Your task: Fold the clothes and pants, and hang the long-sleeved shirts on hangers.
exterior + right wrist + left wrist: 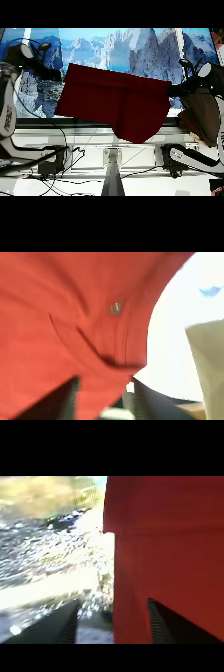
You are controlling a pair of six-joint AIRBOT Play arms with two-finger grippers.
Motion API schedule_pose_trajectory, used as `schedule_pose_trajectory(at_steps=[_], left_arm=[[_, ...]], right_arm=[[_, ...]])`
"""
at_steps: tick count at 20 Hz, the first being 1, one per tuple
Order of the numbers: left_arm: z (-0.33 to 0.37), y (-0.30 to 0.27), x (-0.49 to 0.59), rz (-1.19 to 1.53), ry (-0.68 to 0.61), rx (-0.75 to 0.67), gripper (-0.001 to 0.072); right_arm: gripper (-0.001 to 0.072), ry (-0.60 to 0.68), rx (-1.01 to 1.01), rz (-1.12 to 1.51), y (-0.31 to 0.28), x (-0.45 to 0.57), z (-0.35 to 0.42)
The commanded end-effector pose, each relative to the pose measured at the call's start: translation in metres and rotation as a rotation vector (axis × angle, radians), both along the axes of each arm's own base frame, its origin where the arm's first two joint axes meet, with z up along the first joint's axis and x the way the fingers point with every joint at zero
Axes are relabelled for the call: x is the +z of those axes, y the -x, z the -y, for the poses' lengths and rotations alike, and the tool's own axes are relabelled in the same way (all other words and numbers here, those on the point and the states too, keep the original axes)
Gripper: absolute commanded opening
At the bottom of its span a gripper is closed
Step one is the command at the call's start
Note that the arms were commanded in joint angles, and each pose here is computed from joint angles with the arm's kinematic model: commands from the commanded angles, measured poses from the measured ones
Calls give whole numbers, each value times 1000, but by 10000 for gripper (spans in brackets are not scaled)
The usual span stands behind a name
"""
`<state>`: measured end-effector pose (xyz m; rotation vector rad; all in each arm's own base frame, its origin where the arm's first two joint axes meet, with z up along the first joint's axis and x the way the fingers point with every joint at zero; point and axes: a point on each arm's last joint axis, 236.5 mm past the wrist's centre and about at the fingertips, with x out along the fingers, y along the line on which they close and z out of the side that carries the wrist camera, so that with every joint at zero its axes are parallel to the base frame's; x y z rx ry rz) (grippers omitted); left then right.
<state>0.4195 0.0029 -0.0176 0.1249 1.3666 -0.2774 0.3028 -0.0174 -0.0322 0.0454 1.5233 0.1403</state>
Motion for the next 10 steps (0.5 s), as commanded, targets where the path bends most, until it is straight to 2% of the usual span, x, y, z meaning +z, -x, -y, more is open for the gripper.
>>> schedule_pose_trajectory(at_steps=[1, 3, 5, 8, 10], left_arm=[[-5, 9, 68, 151, 27, -68, 419], [-10, 15, 112, 271, 90, -38, 419], [-29, 33, 131, 329, 133, 37, 419], [-59, 72, 97, 257, 162, 178, 419], [-67, 101, 53, 152, 197, 255, 419]], right_arm=[[267, 20, 8, -97, 47, 7, 1], [266, -3, 0, -122, 81, -3, -9], [268, -93, -33, -150, 116, -13, -35], [268, -314, -82, -113, 131, -9, -89], [268, -383, -97, -75, 125, -1, -103]])
